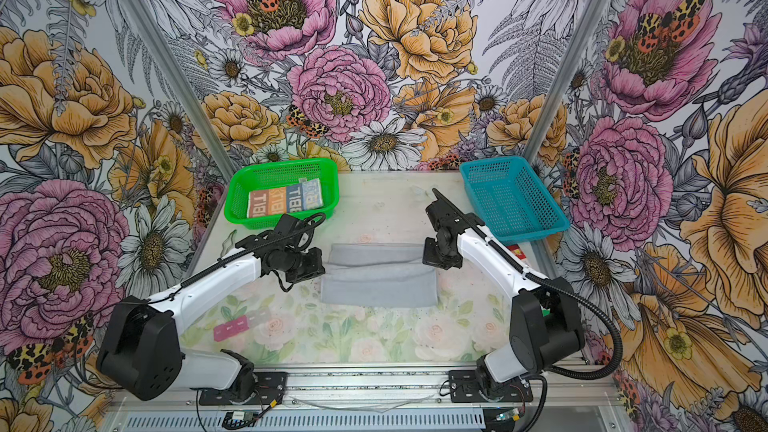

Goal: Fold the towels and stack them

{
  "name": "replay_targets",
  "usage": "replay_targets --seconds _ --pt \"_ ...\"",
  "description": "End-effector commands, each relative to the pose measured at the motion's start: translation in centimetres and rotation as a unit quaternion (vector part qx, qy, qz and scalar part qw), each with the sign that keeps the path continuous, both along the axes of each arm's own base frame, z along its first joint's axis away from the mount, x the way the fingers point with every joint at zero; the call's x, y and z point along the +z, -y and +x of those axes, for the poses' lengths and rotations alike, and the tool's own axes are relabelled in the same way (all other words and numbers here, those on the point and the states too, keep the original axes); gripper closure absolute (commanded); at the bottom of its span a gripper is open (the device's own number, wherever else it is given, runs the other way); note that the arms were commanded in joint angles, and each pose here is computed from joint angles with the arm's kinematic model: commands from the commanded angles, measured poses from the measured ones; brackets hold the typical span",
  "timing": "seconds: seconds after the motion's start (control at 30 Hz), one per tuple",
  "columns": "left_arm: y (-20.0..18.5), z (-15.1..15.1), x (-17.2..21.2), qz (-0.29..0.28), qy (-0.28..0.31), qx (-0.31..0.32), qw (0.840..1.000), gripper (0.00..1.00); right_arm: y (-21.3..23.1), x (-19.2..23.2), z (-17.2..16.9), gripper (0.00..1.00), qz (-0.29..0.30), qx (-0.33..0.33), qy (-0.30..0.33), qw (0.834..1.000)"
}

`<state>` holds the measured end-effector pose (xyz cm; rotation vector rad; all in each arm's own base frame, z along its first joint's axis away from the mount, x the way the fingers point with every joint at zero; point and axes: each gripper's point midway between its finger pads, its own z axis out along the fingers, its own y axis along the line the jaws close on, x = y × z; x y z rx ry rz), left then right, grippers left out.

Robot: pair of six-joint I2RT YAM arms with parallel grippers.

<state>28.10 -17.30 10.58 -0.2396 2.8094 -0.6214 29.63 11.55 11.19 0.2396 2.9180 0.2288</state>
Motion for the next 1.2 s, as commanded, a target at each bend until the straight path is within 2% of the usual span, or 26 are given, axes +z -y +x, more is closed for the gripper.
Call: replay_targets --seconds 0.0,0.27,0.6,0.77,0.8,0.83,0.87,0.97,1.07,1.17 --pt "0.9 3.0 1.3 -0.013 0.04 -0.026 0.999 1.0 -0.1 0.6 2.2 1.0 0.005 0.016 0.024 1.0" --pt "1.6 6.8 1.2 -0.004 0.051 -0.032 0.998 1.0 0.5 -0.9 4.1 1.0 0.009 0.012 0.01 1.0" --pt "1.5 9.9 -0.4 -0.01 0.051 -0.018 0.999 1.0 -0.1 -2.6 6.6 1.0 0.02 0.02 -0.002 1.0" --pt "2.1 12.0 0.9 -0.011 0.08 -0.023 0.996 0.87 -0.2 -2.5 7.7 1.0 0.021 0.022 0.002 1.0" --pt "2.2 12.4 1.4 -0.012 0.087 -0.024 0.996 0.84 -0.2 -2.4 7.8 0.97 0.022 0.023 0.004 0.999" --pt "2.2 12.9 1.9 -0.009 0.096 -0.024 0.995 0.79 -0.1 -2.1 8.0 0.88 0.023 0.023 0.008 0.999" --pt "2.3 13.3 2.4 -0.009 0.103 -0.022 0.994 0.75 -0.2 -1.8 8.2 0.85 0.024 0.023 0.013 0.999" --pt "2.1 14.2 3.8 0.005 0.129 -0.016 0.992 0.73 -0.2 0.2 8.5 0.72 0.024 0.028 0.041 0.998" --pt "1.9 13.8 5.2 0.037 0.161 -0.021 0.986 0.72 0.0 2.9 8.0 0.66 0.004 0.04 0.085 0.996" --pt "1.8 12.1 5.1 0.052 0.17 -0.032 0.984 0.7 0.5 3.7 6.6 0.61 -0.004 0.045 0.097 0.994"
